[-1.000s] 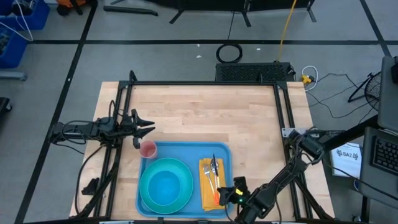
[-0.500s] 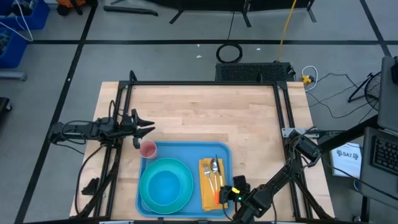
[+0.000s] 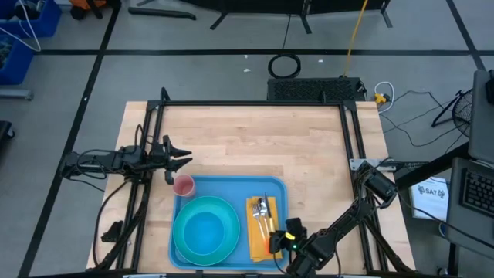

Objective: Set up tray
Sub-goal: Put the yellow knife on the yellow napkin to the right of the orange spoon, then return to Home Position

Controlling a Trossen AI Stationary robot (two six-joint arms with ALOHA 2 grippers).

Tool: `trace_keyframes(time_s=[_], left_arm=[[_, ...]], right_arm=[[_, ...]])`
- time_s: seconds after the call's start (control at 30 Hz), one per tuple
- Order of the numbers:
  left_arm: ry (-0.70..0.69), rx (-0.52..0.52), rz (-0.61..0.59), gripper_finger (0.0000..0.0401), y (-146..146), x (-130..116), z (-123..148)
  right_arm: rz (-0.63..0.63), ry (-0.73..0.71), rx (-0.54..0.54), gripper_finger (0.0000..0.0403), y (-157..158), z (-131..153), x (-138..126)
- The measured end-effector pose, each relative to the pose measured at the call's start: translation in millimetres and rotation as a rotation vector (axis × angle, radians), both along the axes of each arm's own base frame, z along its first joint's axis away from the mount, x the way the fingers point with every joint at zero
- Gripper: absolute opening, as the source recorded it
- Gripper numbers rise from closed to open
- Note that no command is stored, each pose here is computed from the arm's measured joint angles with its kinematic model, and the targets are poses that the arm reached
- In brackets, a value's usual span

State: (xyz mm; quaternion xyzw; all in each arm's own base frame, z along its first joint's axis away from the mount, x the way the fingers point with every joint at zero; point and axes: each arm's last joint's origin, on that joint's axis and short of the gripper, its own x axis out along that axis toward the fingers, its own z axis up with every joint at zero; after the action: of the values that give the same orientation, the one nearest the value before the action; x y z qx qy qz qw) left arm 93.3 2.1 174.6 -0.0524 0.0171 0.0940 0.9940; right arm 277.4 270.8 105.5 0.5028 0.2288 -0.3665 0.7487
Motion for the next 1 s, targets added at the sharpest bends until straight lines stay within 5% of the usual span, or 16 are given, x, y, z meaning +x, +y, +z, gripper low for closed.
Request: trace_keyframes(time_s=[0.23, 0.57, 1.0], left_arm=[[0.000, 0.000, 0.000, 0.0115, 0.0, 0.0, 0.1], [0.000, 0.000, 0.000, 0.0115, 0.0, 0.0, 0.1], [0.000, 0.000, 0.000, 0.0115, 0.0, 0.0, 0.1]], right_arm=[[0.013, 0.037, -0.032, 0.0179, -2.9, 2.1, -3.1], [0.093, 0.123, -0.117, 0.0163, -11.7, 24.2, -12.2], [0.219, 0.181, -0.261, 0.0161, -42.3, 42.3, 15.8]])
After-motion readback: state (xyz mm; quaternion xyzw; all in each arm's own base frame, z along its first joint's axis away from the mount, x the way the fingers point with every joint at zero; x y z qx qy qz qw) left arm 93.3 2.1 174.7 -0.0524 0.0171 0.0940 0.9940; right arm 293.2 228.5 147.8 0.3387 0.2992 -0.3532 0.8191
